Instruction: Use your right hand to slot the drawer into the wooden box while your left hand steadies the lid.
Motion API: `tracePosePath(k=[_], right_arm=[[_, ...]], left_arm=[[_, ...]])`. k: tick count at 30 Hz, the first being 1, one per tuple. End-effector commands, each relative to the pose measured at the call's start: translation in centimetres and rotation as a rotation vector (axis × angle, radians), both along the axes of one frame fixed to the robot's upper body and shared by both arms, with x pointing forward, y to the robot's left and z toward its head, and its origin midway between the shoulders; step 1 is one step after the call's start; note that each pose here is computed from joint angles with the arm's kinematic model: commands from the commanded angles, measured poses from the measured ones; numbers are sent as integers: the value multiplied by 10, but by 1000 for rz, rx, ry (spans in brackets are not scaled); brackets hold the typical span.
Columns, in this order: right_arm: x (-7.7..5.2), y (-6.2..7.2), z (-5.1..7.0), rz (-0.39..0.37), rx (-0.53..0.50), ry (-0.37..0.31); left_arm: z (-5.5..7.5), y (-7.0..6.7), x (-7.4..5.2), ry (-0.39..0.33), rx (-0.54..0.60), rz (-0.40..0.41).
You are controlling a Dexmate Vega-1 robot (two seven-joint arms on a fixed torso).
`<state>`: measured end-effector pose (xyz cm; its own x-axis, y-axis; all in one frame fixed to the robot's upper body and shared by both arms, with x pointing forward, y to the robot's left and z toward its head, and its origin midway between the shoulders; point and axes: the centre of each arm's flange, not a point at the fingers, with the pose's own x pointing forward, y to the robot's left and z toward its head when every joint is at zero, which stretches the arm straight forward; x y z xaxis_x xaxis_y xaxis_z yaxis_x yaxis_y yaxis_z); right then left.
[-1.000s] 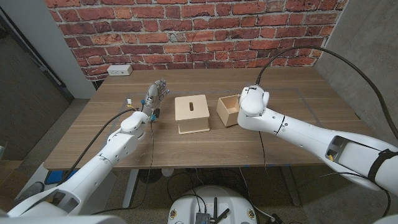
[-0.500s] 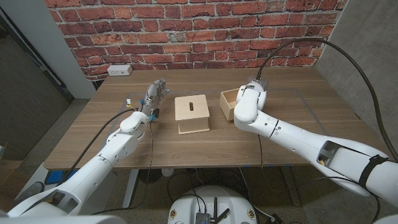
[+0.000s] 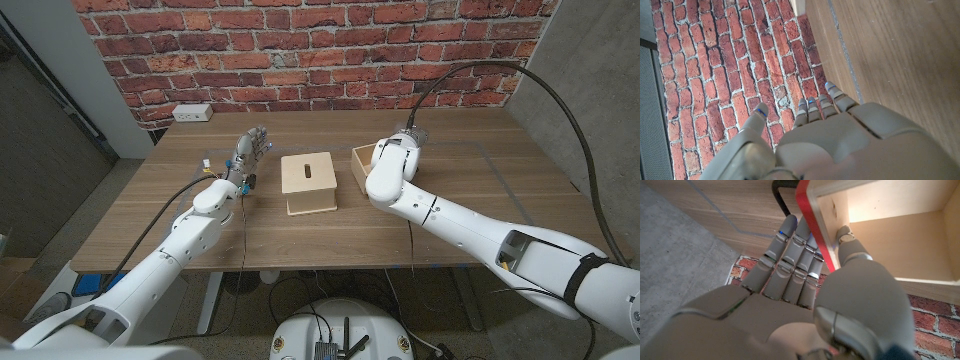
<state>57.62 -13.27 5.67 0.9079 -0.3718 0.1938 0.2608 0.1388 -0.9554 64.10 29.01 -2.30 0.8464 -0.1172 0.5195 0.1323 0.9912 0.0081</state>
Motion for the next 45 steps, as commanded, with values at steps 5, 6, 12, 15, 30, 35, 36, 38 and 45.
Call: tracePosePath(k=[5,6,12,15,30,35,36,38,45], right_arm=[[-1,15,0,-25,0,14],[-1,16,0,-30,2,13],[-1,22,0,-29,-3,24],[0,26,-1,-32,-2,30],[5,37,-4,-45,-11,74],[7,39,-6,-45,-3,85],[7,40,-7,-45,1,89],[8,41,-7,-54,5,92],[9,45,-8,-50,14,96]], left_arm=[[1,-1,0,-21,-7,13],[1,-2,0,-20,-7,15],[1,-2,-2,-30,-17,22],[2,-2,-3,-35,-14,21],[-1,4,-2,-49,-28,21],[-1,6,-1,-47,-28,18],[-1,6,-1,-44,-26,18],[-2,6,0,-42,-26,13],[-3,8,4,-37,-24,6]])
